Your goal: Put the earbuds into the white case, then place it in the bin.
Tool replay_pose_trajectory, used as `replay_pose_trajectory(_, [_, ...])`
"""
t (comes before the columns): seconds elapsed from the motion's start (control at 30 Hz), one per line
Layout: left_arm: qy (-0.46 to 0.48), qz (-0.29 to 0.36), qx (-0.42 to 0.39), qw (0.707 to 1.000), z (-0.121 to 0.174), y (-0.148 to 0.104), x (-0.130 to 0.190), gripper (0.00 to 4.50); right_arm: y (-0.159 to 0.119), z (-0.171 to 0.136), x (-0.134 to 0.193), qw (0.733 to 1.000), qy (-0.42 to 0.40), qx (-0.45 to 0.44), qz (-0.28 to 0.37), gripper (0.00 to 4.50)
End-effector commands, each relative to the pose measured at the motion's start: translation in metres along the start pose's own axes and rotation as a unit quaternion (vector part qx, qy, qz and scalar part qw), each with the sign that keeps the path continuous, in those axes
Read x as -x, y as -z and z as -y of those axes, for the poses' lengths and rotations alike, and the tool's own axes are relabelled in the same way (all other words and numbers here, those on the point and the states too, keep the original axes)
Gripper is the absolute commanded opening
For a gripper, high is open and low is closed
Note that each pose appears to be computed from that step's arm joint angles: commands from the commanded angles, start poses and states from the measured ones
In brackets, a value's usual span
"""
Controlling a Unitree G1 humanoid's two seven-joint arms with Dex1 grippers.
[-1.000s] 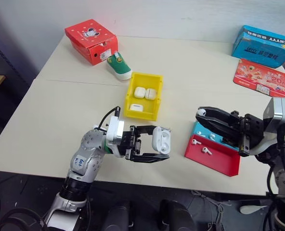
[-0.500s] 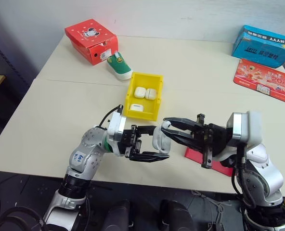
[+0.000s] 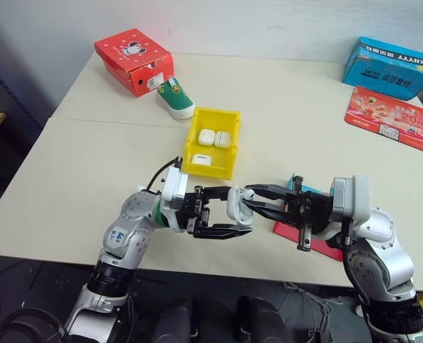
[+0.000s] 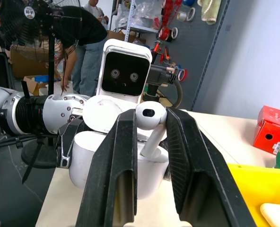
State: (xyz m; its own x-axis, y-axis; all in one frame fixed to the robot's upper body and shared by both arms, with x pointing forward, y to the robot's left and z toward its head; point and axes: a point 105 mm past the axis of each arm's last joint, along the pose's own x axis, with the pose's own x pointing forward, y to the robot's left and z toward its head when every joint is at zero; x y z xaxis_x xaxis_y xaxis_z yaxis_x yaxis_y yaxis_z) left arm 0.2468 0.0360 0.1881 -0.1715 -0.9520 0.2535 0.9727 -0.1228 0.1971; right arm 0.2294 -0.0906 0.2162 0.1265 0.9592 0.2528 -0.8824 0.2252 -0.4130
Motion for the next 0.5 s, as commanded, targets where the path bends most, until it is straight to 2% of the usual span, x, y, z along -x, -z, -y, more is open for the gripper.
replay_pose_trajectory(0.03, [0.019, 0.016, -0.041, 0.999, 0.005, -0.014, -0.007, 2.79, 0.007, -0.001, 0.000, 1.000, -0.001, -0.010, -0.015, 0.46])
replay_pose_trajectory(0.4, [0.024, 0.020, -0.044, 0.999, 0.004, -0.013, -0.010, 2.79, 0.012, -0.001, -0.001, 0.999, -0.002, -0.010, -0.031, 0.46])
replay_pose_trajectory(0.5, [0.024, 0.022, -0.045, 0.998, 0.004, -0.014, -0.011, 2.79, 0.017, -0.004, 0.003, 0.998, -0.005, -0.035, -0.045, 0.46])
